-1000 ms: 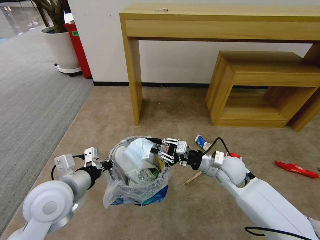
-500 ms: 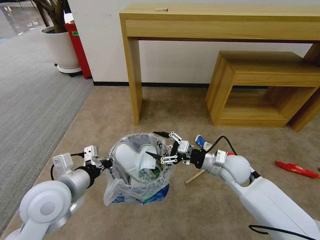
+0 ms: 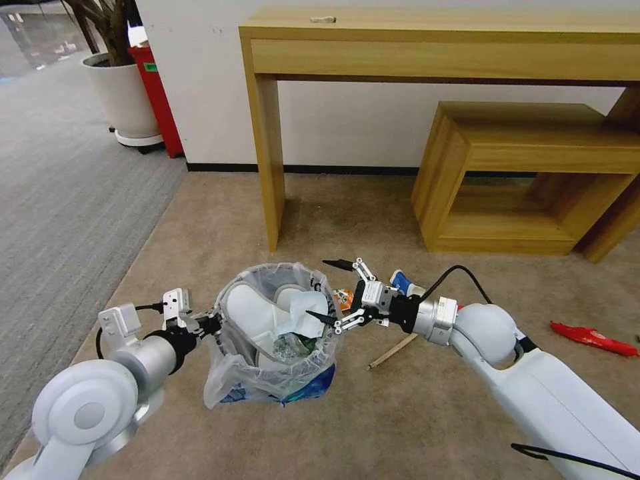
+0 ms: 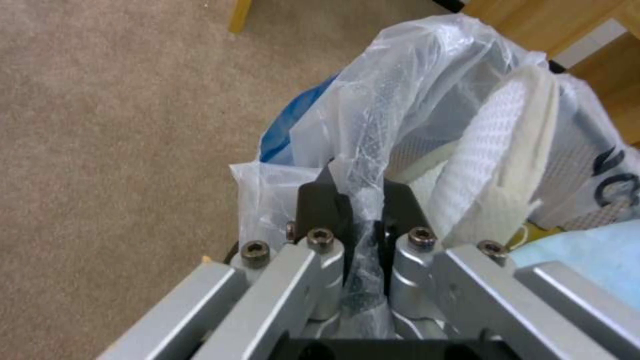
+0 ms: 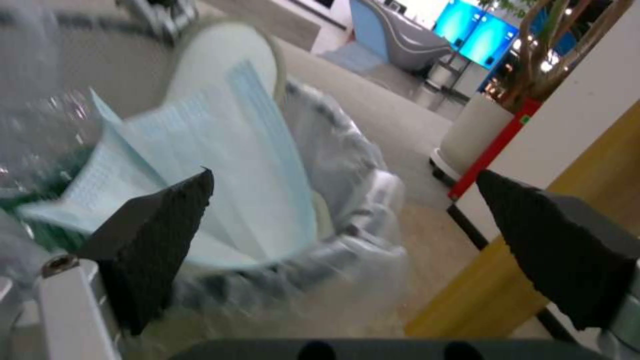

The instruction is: Pick up the trash bin and place the garbage on the floor into it.

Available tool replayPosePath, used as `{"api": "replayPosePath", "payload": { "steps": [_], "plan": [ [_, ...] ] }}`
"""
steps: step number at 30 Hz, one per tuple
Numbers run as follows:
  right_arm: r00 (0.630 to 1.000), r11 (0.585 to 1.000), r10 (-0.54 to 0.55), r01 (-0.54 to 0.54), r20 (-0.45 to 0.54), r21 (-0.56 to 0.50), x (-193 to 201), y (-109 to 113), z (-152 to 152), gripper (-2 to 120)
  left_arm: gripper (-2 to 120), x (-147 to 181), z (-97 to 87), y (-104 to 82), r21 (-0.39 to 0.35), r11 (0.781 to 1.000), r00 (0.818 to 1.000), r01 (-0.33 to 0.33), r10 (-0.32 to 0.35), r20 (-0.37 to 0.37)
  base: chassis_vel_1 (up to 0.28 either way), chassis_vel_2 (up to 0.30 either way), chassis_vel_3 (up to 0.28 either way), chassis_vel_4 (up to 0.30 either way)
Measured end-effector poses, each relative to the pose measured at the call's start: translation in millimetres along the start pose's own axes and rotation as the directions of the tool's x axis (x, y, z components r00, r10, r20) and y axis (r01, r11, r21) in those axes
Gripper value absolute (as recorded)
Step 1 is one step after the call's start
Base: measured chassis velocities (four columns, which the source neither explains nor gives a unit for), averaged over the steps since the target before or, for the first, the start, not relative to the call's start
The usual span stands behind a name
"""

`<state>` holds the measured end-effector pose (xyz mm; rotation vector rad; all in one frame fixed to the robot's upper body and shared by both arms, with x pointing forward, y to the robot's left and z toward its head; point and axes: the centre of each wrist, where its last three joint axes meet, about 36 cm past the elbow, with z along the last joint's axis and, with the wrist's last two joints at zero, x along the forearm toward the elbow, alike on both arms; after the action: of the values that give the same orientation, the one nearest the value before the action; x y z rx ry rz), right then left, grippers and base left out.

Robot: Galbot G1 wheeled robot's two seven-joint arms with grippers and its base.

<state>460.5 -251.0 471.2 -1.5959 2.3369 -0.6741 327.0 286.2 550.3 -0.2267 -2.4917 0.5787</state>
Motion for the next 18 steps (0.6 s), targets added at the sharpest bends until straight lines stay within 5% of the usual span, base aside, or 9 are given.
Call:
{"api": "replayPosePath", "payload": {
  "steps": [7,9,10,13,14,18],
  "plan": [
    [0.998,0.999,0.034,-0.033,0.043,-0.023,5,-4,-2,100,3,3,-2.6,2.8,0.006,0.999,0.999,0.053,-0.053,0.01,0.0,0.0,0.0,0.0],
    [0.979,0.977,0.199,-0.193,0.052,-0.095,5,-5,-8,100,3,3,-3.3,5.6,0.016,0.992,0.993,0.121,-0.122,0.007,0.0,0.0,0.0,0.0],
    [0.979,0.977,0.199,-0.193,0.052,-0.095,5,-5,-8,100,3,3,-3.3,5.6,0.016,0.992,0.993,0.121,-0.122,0.007,0.0,0.0,0.0,0.0],
    [0.884,0.862,0.465,-0.462,-0.035,-0.21,12,-9,-16,100,3,3,-6.2,11.4,0.021,0.978,0.978,0.208,-0.209,0.017,0.0,0.0,0.0,0.0],
    [0.884,0.862,0.465,-0.462,-0.035,-0.21,12,-9,-16,100,3,3,-6.2,11.4,0.021,0.978,0.978,0.208,-0.209,0.017,0.0,0.0,0.0,0.0],
    [0.652,0.614,0.738,-0.755,-0.173,-0.228,38,-22,-18,100,3,3,-6.2,17.1,0.016,0.952,0.949,0.307,-0.307,0.066,0.0,0.0,0.0,0.0]
  ]
}}
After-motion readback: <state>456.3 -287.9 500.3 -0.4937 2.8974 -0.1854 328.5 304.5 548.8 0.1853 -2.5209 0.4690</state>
